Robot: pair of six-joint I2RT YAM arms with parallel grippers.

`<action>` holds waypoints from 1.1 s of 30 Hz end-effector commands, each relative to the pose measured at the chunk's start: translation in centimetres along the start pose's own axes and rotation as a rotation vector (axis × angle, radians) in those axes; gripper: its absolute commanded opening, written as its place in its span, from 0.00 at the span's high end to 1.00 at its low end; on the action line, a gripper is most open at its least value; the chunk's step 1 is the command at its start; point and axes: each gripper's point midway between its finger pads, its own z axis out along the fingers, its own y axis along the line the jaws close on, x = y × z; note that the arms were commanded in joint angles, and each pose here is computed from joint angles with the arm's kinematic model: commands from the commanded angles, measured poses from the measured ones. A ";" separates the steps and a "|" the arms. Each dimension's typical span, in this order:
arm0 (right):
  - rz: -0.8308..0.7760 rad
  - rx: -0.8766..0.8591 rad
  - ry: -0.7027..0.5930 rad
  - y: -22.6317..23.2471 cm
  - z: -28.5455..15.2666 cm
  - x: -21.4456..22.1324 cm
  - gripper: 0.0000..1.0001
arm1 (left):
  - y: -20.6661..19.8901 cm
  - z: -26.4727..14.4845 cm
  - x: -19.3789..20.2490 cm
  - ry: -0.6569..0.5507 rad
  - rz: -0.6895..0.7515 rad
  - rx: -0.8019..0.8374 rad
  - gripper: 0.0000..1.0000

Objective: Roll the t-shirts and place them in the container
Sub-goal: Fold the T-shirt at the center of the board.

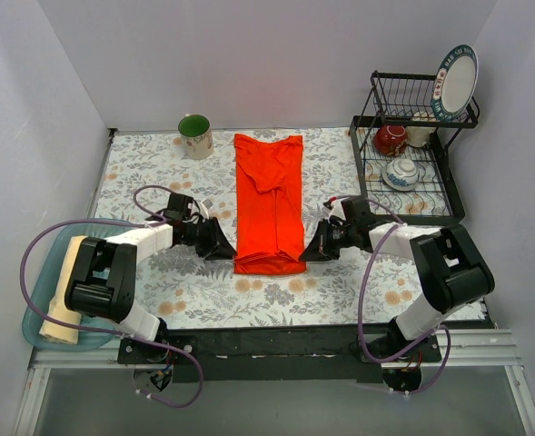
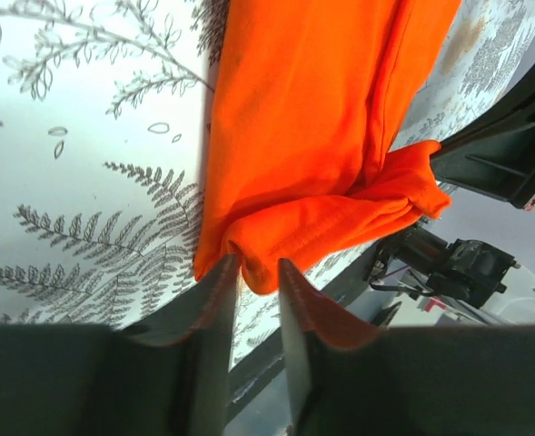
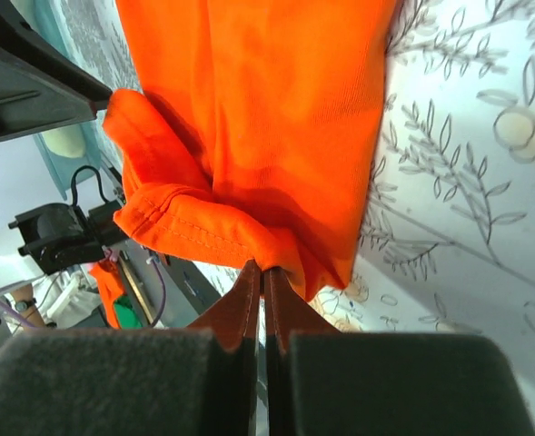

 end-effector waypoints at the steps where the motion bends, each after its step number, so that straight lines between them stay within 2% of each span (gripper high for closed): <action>1: -0.058 -0.046 -0.062 1.4 0.2 -2.8 0.89 | -1.5 -0.4 -2.6 -0.072 0.065 0.023 0.68; 3: -0.083 -0.058 -0.069 1.9 0.1 -3.3 0.82 | -2.5 -1.0 -3.2 -0.084 0.124 0.042 0.63; 4: -0.120 -0.060 -0.086 2.1 -0.3 -3.9 0.73 | -2.9 -1.4 -3.5 -0.091 0.151 0.042 0.63; 6: -0.156 -0.041 -0.112 2.0 -1.0 -4.8 0.67 | -3.3 -2.5 -3.5 -0.104 0.265 0.029 0.59; 7: -0.223 -0.037 -0.157 2.6 -2.2 -6.3 0.65 | -4.1 -3.1 -3.8 -0.112 0.336 0.043 0.58; 9: -0.308 -0.014 -0.214 2.9 -3.6 -8.1 0.64 | -5.1 -4.2 -3.0 -0.095 0.466 0.069 0.55; 10: -0.330 0.003 -0.218 3.1 -4.8 -8.5 0.63 | -5.8 -4.8 -2.8 -0.087 0.631 0.105 0.53; 11: -0.470 0.009 -0.219 3.4 -5.3 -8.9 0.63 | -6.3 -5.0 -2.2 -0.067 0.712 0.129 0.52; 13: -0.610 -0.003 -0.197 4.6 -6.2 -8.7 0.62 | -6.5 -5.3 -0.6 -0.029 0.887 0.142 0.49; 14: -0.705 -0.003 -0.191 4.7 -6.3 -8.6 0.61 | -6.5 -5.3 -0.2 -0.018 0.939 0.139 0.48; 17: -0.822 -0.020 -0.150 5.4 -6.0 -7.6 0.62 | -6.0 -4.8 1.8 0.071 1.049 0.141 0.51; 19: -0.902 -0.066 -0.105 5.9 -5.3 -6.4 0.65 | -5.5 -4.1 2.6 0.114 1.068 0.152 0.54; 20: -0.925 -0.074 -0.085 6.1 -4.9 -5.9 0.66 | -5.4 -3.8 2.9 0.131 1.069 0.168 0.62; 24: -1.002 -0.098 -0.021 6.3 -3.2 -3.9 0.73 | -3.6 -1.9 4.4 0.248 1.000 0.187 0.73; 33: -0.940 -0.101 0.005 5.4 -1.6 -2.9 0.76 | -2.6 1.5 4.0 0.268 0.949 0.186 0.74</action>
